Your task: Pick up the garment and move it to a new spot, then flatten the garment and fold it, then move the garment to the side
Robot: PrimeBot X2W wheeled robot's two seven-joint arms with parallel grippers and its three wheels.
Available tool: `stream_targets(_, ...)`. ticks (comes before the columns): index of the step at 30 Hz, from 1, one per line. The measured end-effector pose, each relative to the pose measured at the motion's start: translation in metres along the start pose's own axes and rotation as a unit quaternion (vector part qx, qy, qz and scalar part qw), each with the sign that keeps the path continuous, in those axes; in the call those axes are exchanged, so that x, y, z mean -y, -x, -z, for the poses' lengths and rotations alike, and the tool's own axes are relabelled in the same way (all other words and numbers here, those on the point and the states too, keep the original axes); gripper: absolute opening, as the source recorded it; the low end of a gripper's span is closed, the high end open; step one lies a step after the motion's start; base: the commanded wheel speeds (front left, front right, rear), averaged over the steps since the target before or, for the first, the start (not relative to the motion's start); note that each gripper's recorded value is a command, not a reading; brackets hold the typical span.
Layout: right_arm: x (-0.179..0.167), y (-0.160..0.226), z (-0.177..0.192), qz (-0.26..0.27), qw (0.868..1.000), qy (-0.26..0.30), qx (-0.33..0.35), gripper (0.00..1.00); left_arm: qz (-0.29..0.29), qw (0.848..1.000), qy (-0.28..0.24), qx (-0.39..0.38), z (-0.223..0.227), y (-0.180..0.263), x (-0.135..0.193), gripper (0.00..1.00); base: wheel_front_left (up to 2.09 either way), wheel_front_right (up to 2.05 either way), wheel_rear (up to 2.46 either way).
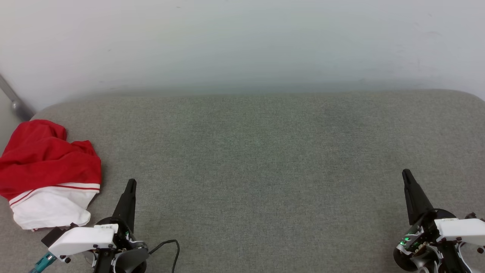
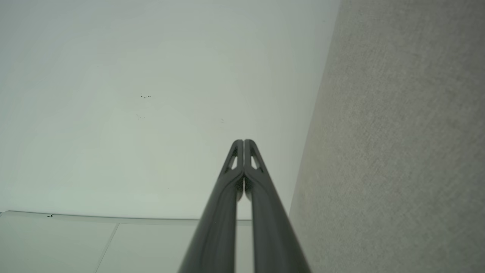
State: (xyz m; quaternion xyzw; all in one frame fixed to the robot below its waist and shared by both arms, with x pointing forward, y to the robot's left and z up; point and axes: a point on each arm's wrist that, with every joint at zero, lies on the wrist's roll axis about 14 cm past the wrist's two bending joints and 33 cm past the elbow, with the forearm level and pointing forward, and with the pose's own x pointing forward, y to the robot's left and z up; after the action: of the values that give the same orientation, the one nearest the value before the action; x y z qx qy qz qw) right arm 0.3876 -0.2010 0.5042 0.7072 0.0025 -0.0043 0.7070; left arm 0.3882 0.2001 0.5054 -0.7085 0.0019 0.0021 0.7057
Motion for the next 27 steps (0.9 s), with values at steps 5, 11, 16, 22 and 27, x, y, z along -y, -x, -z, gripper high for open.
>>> stream_targets(5, 0.0, 0.0, 0.0, 0.0, 1.0, 0.0, 0.0, 0.0, 0.0, 1.0, 0.0, 0.0, 0.0, 0.0, 0.0, 0.0, 0.0, 0.0, 0.0)
stream_targets(11, 0.0, 0.0, 0.0, 0.0, 1.0, 0.0, 0.0, 0.0, 0.0, 1.0, 0.0, 0.0, 0.0, 0.0, 0.0, 0.0, 0.0, 0.0, 0.0)
stream_targets(16, 0.0, 0.0, 0.0, 0.0, 1.0, 0.0, 0.0, 0.0, 0.0, 1.0, 0.0, 0.0, 0.0, 0.0, 0.0, 0.0, 0.0, 0.0, 0.0)
stream_targets(22, 0.01, 0.004, 0.0, 0.015, 1.0, -0.001, 0.001, 1.0, -0.015, 1.0, 0.001, -0.001, 0.001, 0.004, -0.01, 1.0, 0.0, 0.0, 0.0)
stream_targets(27, 0.017, 0.009, -0.001, 0.025, 1.0, 0.001, 0.004, 1.0, -0.026, 1.0, 0.001, -0.002, 0.005, 0.007, -0.017, 1.0, 0.0, 0.0, 0.0)
